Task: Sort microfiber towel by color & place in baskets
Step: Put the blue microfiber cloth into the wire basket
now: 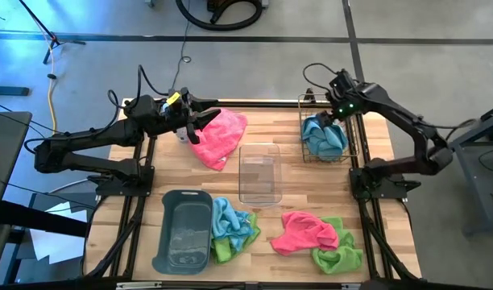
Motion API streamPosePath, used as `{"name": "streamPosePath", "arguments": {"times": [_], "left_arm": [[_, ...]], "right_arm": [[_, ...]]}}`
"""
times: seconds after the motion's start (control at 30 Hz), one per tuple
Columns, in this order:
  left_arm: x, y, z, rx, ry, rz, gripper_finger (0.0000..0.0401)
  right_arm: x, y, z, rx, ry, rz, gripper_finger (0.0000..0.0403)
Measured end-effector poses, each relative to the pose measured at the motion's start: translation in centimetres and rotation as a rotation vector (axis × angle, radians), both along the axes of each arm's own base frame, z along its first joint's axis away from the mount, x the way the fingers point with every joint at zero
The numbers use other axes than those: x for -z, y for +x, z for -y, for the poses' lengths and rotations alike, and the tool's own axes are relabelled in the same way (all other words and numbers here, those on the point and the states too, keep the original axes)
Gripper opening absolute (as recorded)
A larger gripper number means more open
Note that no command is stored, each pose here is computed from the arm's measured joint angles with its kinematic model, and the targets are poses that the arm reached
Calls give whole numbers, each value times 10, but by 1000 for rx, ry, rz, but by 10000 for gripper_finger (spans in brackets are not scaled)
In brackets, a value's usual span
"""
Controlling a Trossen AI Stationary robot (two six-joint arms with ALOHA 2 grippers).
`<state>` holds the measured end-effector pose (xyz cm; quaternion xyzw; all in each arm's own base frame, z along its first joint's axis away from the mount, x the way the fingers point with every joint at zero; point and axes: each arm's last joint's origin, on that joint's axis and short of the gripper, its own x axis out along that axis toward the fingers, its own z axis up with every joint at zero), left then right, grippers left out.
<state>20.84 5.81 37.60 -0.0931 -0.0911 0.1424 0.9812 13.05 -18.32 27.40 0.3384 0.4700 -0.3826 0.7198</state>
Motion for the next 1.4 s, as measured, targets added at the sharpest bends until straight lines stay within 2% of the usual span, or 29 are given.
{"name": "streamPosePath", "arguments": {"times": [0.07,0.17,0.3,0.4,0.63,0.73,0.87,1.07,1.4], "left_arm": [[0,0,0,0,0,0,163],[0,0,0,1,-3,-3,163],[1,0,0,5,-32,2,163],[1,0,0,11,-72,14,163],[1,0,1,29,-106,18,163],[0,1,2,58,-111,37,163],[-5,0,4,120,-83,69,163],[-6,1,10,202,-67,69,163],[-5,2,15,217,-27,57,163]], "right_arm": [[-6,-2,-4,2,-8,54,261],[-18,0,-11,-24,9,219,261],[-36,15,-26,-159,46,508,261],[-48,32,-42,-275,34,642,261],[-82,80,-88,-588,-122,928,261],[-95,93,-107,-661,-221,1040,261],[-113,97,-123,-691,-366,1169,261],[-121,97,-133,-738,-503,1202,261],[-121,98,-133,-713,-558,1168,261]]}}
